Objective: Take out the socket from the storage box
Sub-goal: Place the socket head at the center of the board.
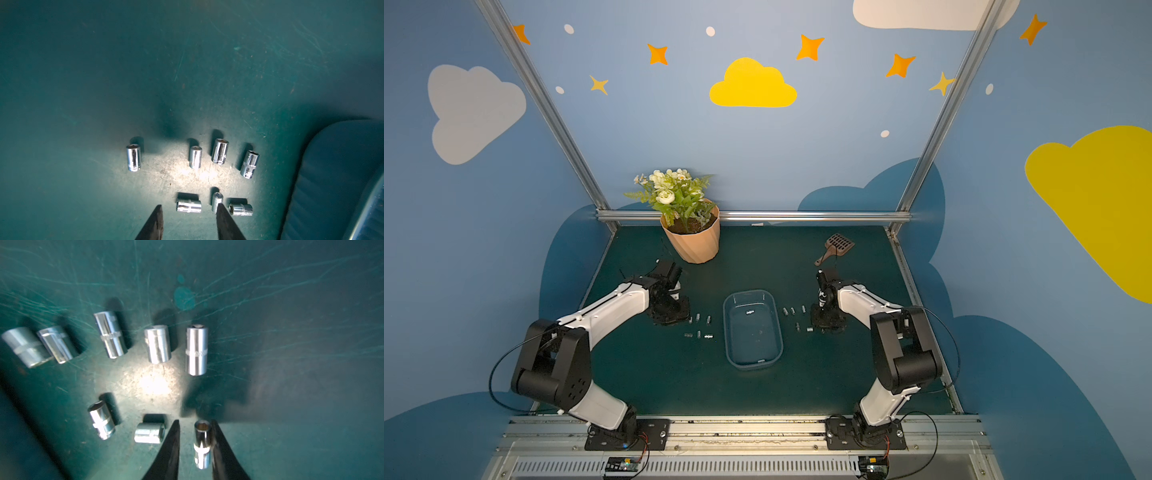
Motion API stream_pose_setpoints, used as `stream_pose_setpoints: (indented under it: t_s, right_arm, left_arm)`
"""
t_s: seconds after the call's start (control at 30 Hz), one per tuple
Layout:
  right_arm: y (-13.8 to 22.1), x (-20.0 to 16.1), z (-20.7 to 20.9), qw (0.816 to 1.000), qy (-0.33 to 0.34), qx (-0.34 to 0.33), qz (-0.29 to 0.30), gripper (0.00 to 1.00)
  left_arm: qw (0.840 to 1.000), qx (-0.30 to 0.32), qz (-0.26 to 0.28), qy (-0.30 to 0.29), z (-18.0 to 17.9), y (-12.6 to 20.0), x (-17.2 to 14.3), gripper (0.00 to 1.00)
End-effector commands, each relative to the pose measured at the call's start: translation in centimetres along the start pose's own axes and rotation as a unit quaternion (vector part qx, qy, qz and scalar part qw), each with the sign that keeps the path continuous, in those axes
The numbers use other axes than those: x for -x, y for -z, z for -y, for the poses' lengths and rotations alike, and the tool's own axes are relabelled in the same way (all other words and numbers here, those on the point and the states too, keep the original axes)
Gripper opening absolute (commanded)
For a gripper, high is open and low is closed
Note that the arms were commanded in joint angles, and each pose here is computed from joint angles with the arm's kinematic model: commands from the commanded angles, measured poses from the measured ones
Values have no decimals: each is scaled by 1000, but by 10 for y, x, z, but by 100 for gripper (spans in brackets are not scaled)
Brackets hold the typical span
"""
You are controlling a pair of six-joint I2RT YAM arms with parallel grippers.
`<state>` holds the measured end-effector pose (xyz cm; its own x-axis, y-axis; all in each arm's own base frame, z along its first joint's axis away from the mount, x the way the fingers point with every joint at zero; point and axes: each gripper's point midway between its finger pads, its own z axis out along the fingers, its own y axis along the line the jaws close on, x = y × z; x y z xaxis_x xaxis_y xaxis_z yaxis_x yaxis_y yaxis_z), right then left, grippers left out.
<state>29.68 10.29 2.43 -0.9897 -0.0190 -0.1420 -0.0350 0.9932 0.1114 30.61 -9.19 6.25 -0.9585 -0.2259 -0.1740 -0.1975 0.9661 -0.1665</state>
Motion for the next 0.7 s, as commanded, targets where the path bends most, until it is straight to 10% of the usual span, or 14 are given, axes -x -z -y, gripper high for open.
stream_pose_setpoints:
  t_s: [0.0, 0.67]
  right_arm:
    - [14, 4, -2, 1000, -1, 5, 10, 27]
    - [26, 7, -4, 1000, 1, 8, 25, 27]
  left_arm:
    - [1000, -2, 0, 0, 3, 3, 2, 43]
    - [999, -22, 10, -30, 20, 14, 1, 44]
